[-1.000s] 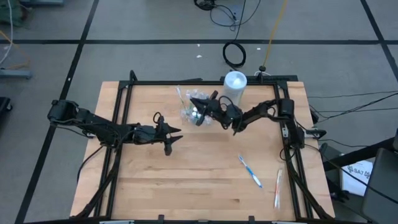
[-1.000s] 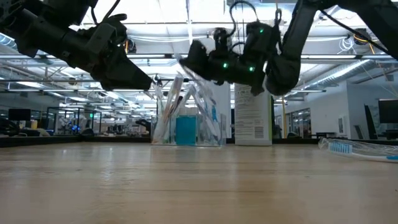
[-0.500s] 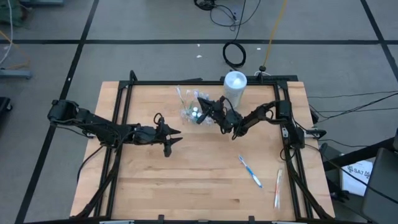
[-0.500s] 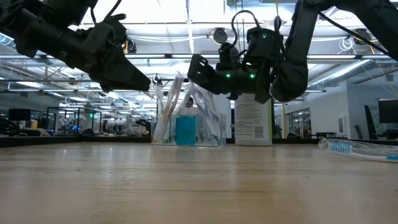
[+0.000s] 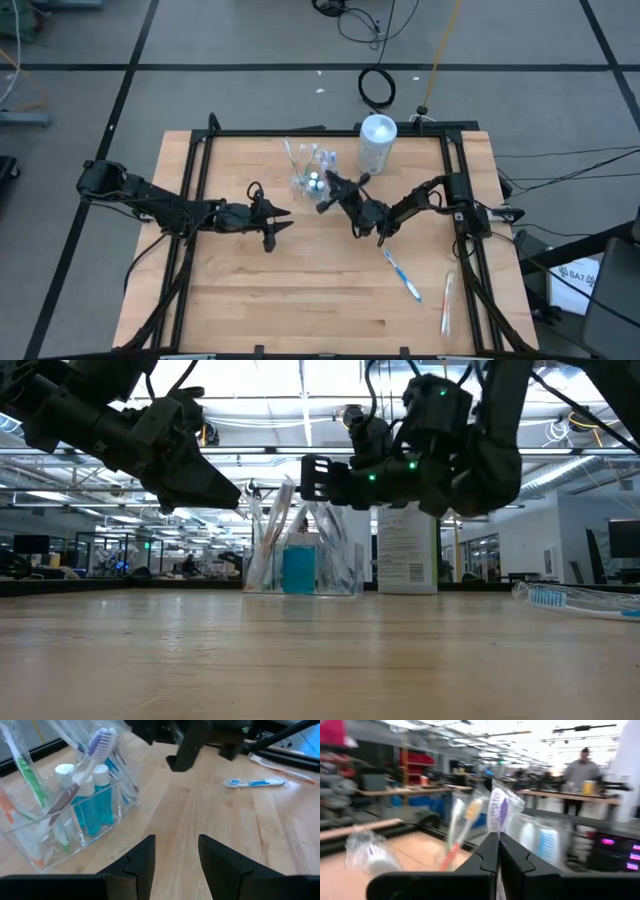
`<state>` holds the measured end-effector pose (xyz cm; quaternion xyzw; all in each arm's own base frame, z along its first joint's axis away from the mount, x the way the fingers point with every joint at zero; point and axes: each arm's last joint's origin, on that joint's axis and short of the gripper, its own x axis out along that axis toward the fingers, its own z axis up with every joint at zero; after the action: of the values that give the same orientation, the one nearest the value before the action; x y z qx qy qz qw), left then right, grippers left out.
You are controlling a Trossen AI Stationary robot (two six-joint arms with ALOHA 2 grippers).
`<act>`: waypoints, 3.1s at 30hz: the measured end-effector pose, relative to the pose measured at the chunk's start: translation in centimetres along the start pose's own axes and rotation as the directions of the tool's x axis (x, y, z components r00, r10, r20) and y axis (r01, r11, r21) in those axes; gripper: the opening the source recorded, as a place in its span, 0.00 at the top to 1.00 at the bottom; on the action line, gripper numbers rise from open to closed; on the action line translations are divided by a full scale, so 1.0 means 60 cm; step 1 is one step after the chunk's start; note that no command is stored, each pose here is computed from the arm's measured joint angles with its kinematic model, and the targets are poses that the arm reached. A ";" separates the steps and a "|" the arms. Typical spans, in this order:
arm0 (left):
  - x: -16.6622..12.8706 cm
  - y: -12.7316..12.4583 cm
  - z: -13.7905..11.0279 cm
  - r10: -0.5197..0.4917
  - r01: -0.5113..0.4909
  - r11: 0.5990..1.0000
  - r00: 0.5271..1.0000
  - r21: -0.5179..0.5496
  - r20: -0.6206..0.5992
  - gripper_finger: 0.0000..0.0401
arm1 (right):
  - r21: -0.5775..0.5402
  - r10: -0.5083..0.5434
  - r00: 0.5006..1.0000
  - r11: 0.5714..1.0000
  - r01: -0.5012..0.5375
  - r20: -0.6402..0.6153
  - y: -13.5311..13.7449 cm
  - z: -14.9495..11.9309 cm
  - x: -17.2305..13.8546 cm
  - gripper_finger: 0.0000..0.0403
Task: Pick & Place toothbrushing station
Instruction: Put the purple toothbrush in the right compartment of the transparent organizer, then put the blue toothbrush in the left compartment of the transparent organizer
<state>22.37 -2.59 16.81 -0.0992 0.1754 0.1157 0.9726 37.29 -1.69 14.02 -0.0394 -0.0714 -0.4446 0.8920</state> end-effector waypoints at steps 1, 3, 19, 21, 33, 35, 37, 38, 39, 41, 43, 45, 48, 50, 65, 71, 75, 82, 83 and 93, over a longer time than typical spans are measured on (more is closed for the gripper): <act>0.000 0.000 0.000 0.000 0.000 1.000 1.000 -0.006 0.000 0.62 | -0.016 -0.027 1.000 1.000 0.027 -0.008 0.003 0.001 -0.006 1.00; 0.000 0.000 0.000 0.000 0.000 1.000 1.000 -0.011 0.000 0.62 | -0.042 -0.062 0.998 0.997 0.061 -0.021 0.008 0.002 -0.015 1.00; 0.000 0.000 0.000 0.000 0.000 0.997 1.000 -0.072 0.001 0.62 | -0.055 -0.061 0.994 0.997 0.056 -0.089 0.021 -0.011 -0.032 1.00; 0.000 0.000 0.000 0.000 0.000 0.997 1.000 -0.082 0.000 0.62 | -0.035 -0.118 0.988 0.993 0.115 -0.097 0.018 -0.012 -0.032 0.99; 0.000 -0.002 -0.001 -0.023 0.022 0.995 1.000 -0.102 -0.011 0.62 | -0.102 -0.247 0.963 0.966 0.236 -0.110 0.011 -0.006 -0.033 0.84; 0.000 -0.002 -0.001 -0.023 0.022 0.994 1.000 -0.109 -0.011 0.62 | -0.112 -0.250 0.962 0.965 0.238 -0.113 0.011 -0.008 -0.033 0.80; 0.000 -0.002 -0.001 -0.023 0.022 0.992 1.000 -0.124 -0.011 0.62 | -0.107 -0.250 0.962 0.965 0.239 -0.111 0.011 -0.007 -0.033 0.75; 0.000 -0.002 -0.001 -0.023 0.022 0.992 1.000 -0.126 -0.011 0.62 | -0.106 -0.251 0.962 0.965 0.239 -0.111 0.011 -0.007 -0.033 0.73; 0.000 -0.002 -0.001 -0.023 0.022 0.992 1.000 -0.127 -0.011 0.62 | -0.107 -0.250 0.962 0.965 0.239 -0.111 0.011 -0.007 -0.033 0.70; 0.000 -0.002 -0.001 -0.024 0.022 0.992 1.000 -0.127 -0.011 0.62 | -0.107 -0.248 0.962 0.966 0.237 -0.111 0.012 -0.005 -0.034 0.65; 0.000 -0.002 -0.001 -0.024 0.022 0.992 1.000 -0.127 -0.012 0.62 | -0.113 -0.244 0.964 0.966 0.232 -0.107 0.015 0.007 -0.039 0.61; 0.000 -0.002 -0.001 -0.025 0.023 0.992 1.000 -0.127 -0.012 0.62 | -0.126 -0.223 0.970 0.969 0.211 -0.098 0.022 0.027 -0.050 0.57; 0.000 -0.002 -0.001 -0.026 0.024 0.992 1.000 -0.127 -0.012 0.62 | -0.219 -0.204 0.974 0.959 0.178 -0.100 0.036 0.061 -0.079 0.53; 0.000 -0.002 -0.001 -0.025 0.023 0.992 1.000 -0.127 -0.013 0.62 | -0.274 -0.177 0.979 0.951 0.142 -0.105 0.046 0.085 -0.104 0.51; 0.000 -0.001 -0.002 -0.023 0.021 0.992 1.000 -0.122 -0.019 0.62 | -0.209 0.078 0.985 0.972 -0.110 -0.157 0.057 0.223 -0.338 0.48; 0.000 -0.001 -0.004 -0.020 0.017 0.993 0.999 -0.120 -0.027 0.62 | 0.027 0.283 0.947 0.959 -0.282 -0.152 0.026 0.184 -0.392 0.48; 0.000 -0.001 -0.004 -0.018 0.014 0.992 1.000 -0.122 -0.025 0.62 | 0.043 0.339 0.926 0.941 -0.336 -0.166 -0.003 0.141 -0.412 0.48; 0.000 -0.001 -0.003 -0.018 0.015 0.991 1.000 -0.134 -0.024 0.62 | 0.182 0.406 0.900 0.908 -0.378 -0.156 -0.040 0.161 -0.408 0.48; 0.000 -0.001 -0.003 -0.018 0.014 0.991 1.000 -0.135 -0.024 0.62 | 0.187 0.426 0.892 0.899 -0.397 -0.155 -0.045 0.169 -0.406 0.48; 0.000 -0.001 0.000 -0.012 0.012 0.989 1.000 -0.146 0.000 0.62 | 0.458 0.653 0.632 0.752 -0.475 -0.417 -0.067 0.142 -0.331 0.48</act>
<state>22.39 -2.64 16.84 -0.1710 0.1661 0.1223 0.9634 21.47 12.65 19.21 0.2086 0.1383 -0.1134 0.9615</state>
